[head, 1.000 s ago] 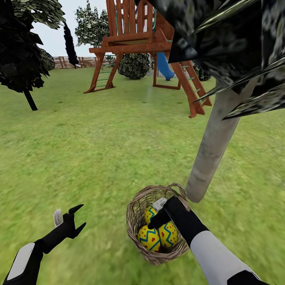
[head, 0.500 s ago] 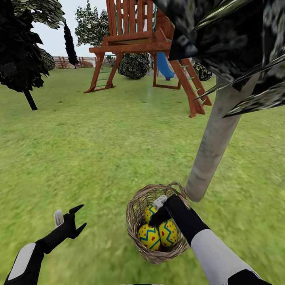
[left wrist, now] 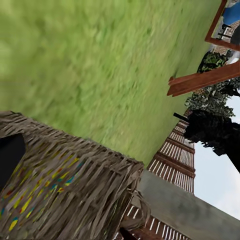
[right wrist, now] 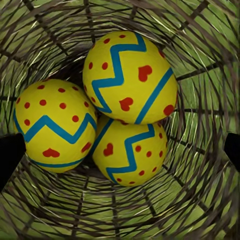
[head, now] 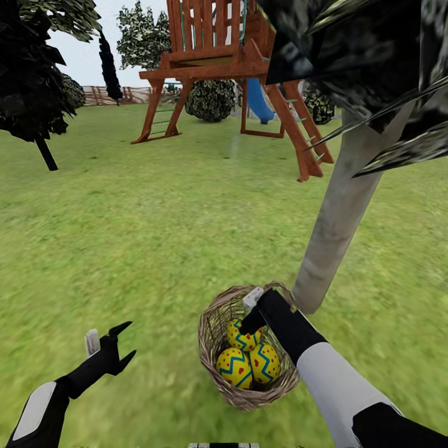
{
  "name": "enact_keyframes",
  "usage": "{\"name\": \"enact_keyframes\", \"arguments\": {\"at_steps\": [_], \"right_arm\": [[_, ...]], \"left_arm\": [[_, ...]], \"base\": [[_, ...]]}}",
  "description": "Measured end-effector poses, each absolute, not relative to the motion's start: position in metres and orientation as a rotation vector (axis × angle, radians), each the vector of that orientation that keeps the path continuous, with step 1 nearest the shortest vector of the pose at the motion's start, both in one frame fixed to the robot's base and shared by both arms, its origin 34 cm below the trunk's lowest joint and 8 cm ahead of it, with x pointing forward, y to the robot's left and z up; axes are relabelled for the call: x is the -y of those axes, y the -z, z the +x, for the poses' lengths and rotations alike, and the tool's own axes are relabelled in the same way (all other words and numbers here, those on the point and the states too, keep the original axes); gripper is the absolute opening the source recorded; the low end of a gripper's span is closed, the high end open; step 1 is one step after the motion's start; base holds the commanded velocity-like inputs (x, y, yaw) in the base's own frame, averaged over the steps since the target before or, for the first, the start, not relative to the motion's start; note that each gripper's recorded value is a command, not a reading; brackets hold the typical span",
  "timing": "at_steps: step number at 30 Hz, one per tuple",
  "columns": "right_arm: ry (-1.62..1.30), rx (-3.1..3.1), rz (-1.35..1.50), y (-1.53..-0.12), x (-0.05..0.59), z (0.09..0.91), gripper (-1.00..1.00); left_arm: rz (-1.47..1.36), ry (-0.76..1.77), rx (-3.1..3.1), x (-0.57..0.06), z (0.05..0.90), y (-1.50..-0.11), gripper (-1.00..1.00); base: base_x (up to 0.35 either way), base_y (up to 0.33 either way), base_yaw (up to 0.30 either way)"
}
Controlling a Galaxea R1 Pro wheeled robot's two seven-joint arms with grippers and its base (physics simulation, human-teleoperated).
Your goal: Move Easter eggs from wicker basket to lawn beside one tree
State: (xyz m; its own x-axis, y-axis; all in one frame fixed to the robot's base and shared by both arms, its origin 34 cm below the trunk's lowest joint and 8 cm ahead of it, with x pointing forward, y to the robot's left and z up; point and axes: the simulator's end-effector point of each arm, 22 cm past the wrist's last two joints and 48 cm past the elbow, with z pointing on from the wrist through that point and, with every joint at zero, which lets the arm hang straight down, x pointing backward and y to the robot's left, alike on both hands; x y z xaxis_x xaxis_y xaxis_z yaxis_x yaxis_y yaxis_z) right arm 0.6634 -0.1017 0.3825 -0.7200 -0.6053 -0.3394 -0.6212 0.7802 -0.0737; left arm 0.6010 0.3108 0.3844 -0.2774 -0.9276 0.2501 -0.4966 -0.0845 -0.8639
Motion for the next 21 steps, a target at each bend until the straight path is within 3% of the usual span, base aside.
{"name": "enact_keyframes", "arguments": {"at_steps": [21], "right_arm": [[-0.013, -2.634, -1.042, -0.354, 0.099, 0.657, 1.00]], "left_arm": [[-1.557, 1.288, -1.736, -0.344, 0.598, -0.370, 1.00]], "base": [[0.000, 0.000, 0.000]]}}
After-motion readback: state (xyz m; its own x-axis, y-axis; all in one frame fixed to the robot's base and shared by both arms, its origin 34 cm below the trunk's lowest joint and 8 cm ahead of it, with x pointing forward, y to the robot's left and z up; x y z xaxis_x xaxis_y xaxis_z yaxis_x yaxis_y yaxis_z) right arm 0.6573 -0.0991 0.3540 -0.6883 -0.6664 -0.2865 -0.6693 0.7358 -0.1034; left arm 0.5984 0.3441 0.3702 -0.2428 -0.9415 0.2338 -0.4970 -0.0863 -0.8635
